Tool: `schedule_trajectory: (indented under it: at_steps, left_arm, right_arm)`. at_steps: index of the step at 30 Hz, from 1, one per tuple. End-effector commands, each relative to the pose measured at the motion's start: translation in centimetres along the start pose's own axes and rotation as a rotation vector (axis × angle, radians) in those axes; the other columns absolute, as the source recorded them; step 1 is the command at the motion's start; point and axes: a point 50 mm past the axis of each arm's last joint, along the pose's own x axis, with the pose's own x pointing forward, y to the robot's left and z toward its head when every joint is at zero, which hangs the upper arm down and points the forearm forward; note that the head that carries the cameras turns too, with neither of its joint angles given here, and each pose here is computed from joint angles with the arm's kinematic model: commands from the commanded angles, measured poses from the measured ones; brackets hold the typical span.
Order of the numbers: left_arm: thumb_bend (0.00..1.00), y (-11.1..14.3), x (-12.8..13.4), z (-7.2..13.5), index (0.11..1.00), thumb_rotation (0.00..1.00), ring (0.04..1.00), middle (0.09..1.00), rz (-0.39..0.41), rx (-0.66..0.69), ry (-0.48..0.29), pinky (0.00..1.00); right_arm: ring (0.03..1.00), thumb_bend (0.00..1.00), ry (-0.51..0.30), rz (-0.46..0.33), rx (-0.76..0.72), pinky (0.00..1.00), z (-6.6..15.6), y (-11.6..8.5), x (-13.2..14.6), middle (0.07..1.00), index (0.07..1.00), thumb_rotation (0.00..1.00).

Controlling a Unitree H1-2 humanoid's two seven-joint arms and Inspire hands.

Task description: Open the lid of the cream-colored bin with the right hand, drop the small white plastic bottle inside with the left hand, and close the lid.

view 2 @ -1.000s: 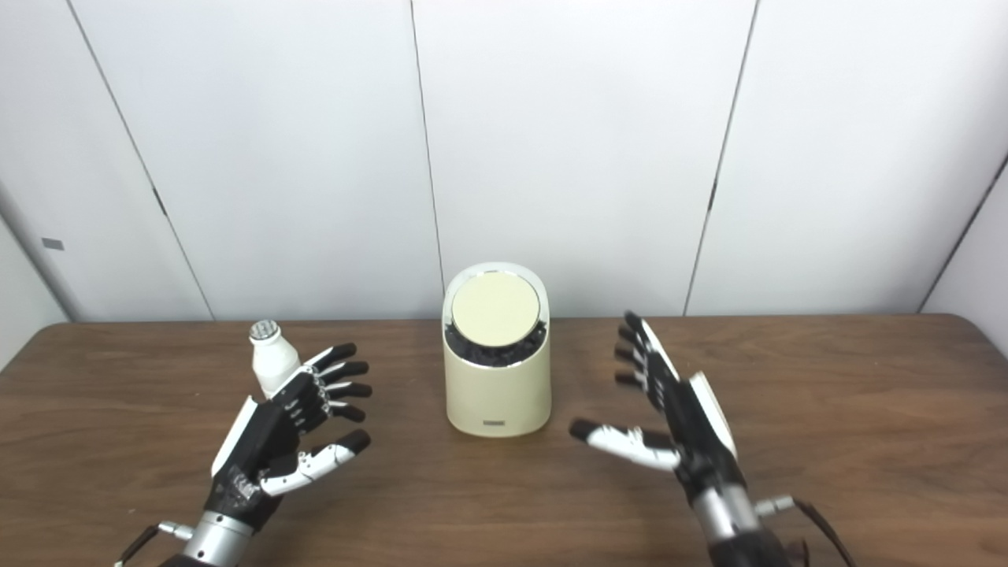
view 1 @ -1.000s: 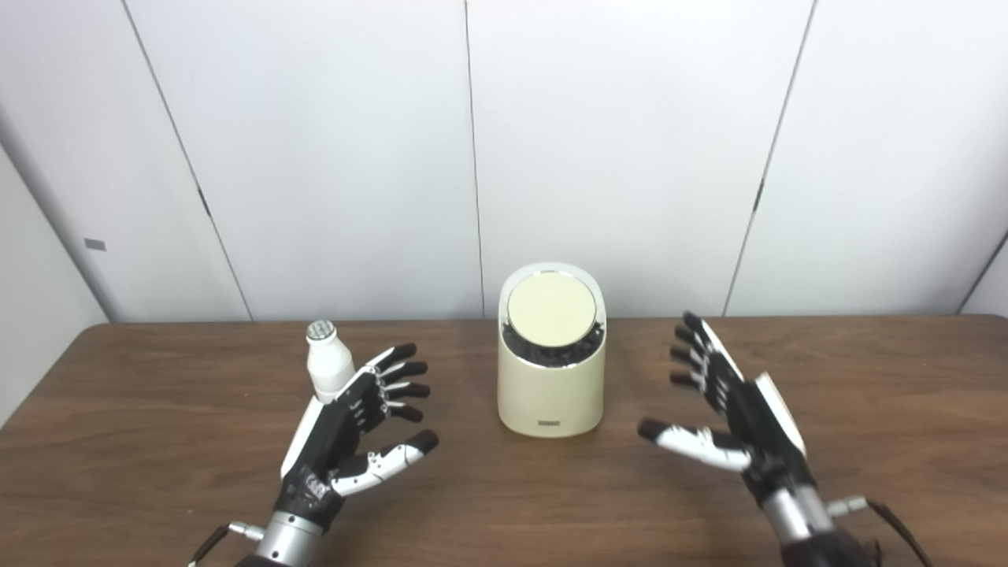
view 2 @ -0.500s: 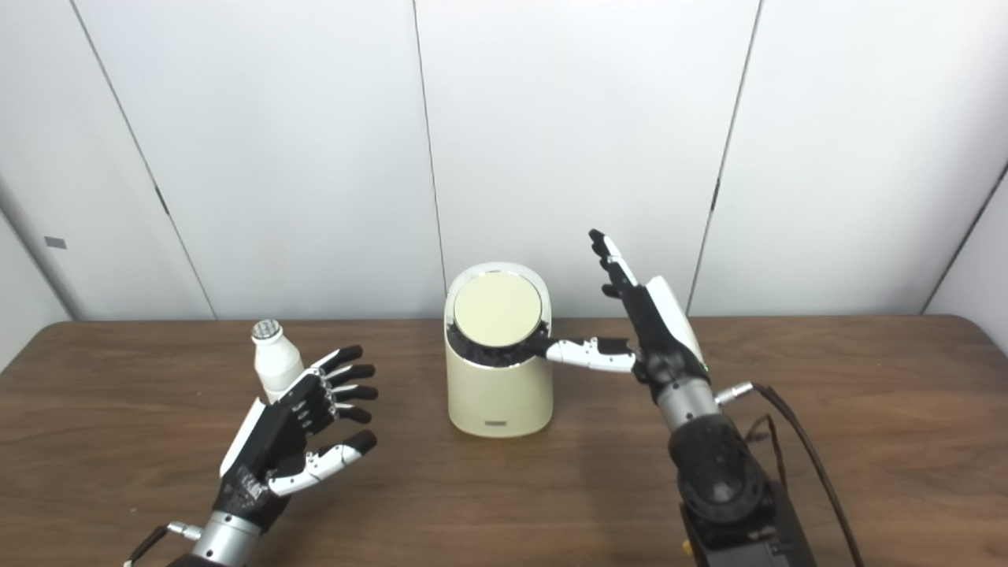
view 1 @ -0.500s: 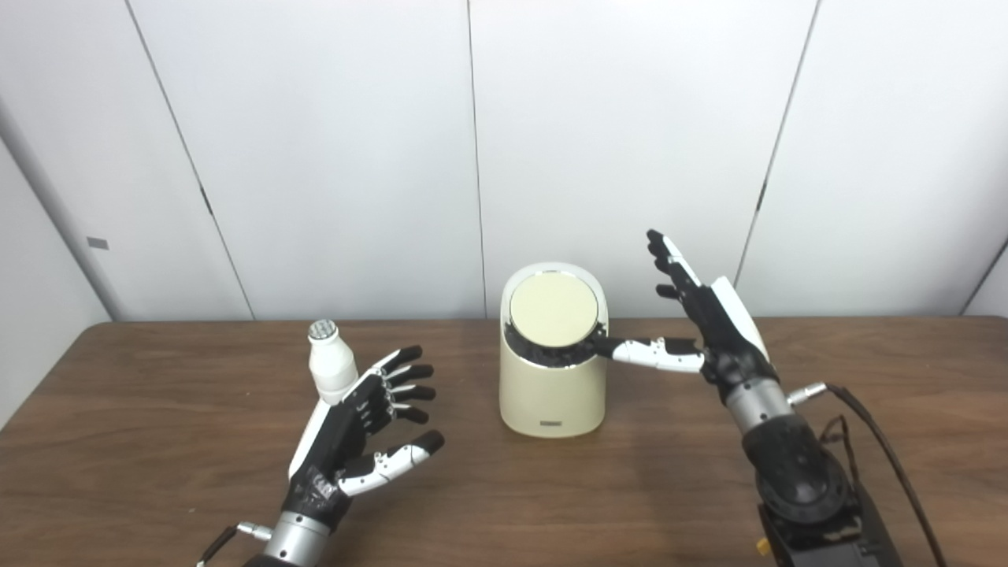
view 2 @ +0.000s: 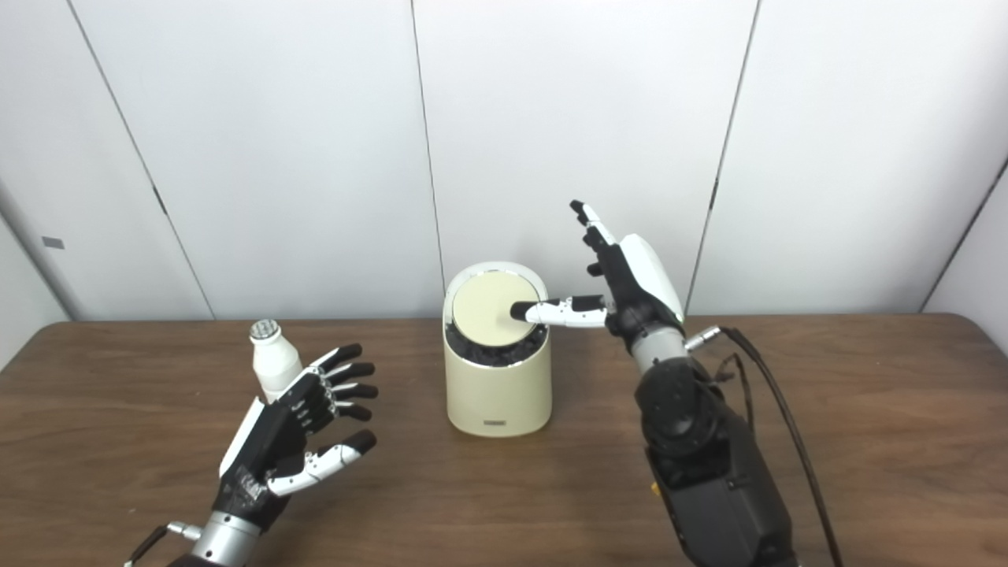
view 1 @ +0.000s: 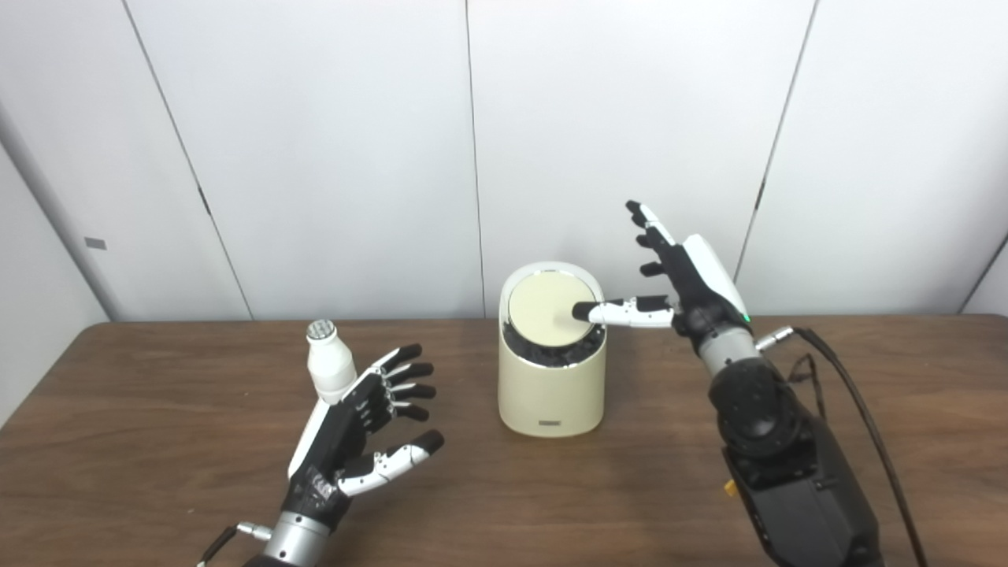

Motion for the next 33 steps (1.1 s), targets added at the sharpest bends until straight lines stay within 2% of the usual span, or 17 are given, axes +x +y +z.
schedule_trajectory:
  at_steps: [1,13,20,27,31,33]
  left_arm:
    - [0.72,0.2,1.5,1.4,0.884,0.22,0.733,0.811,-0.006,0.016,-0.086,0.63]
    - [0.71,0.0,1.5,1.6,0.88,0.2,0.734,0.811,-0.011,0.015,-0.085,0.63]
    - [0.7,-0.2,1.4,1.7,0.884,0.17,0.738,0.815,-0.014,0.007,-0.086,0.64]
    - [0.7,-0.4,1.5,1.8,0.884,0.17,0.737,0.813,-0.018,0.009,-0.093,0.65]
    - [0.7,-0.5,1.5,1.8,0.883,0.19,0.735,0.812,-0.021,0.015,-0.092,0.64]
    - [0.7,-0.5,1.5,1.8,0.884,0.19,0.736,0.813,-0.022,0.019,-0.093,0.64]
  right_arm:
    - [0.88,0.82,-0.081,-0.061,-0.014,0.72,2.6,-1.3,1.3,0.939,0.946,0.35]
    - [0.877,0.85,-0.075,-0.019,-0.084,0.71,3.3,0.1,1.5,0.918,0.931,0.38]
    - [0.906,0.87,-0.074,0.024,-0.128,0.78,3.4,0.8,1.8,0.928,0.94,0.36]
    - [0.883,0.88,-0.047,0.059,-0.219,0.72,4.0,1.0,2.0,0.933,0.944,0.34]
    - [0.891,0.8,0.004,0.1,-0.294,0.71,4.6,0.8,2.3,0.958,0.946,0.13]
    - [0.885,0.79,0.026,0.111,-0.31,0.7,4.8,0.6,2.4,0.956,0.936,0.08]
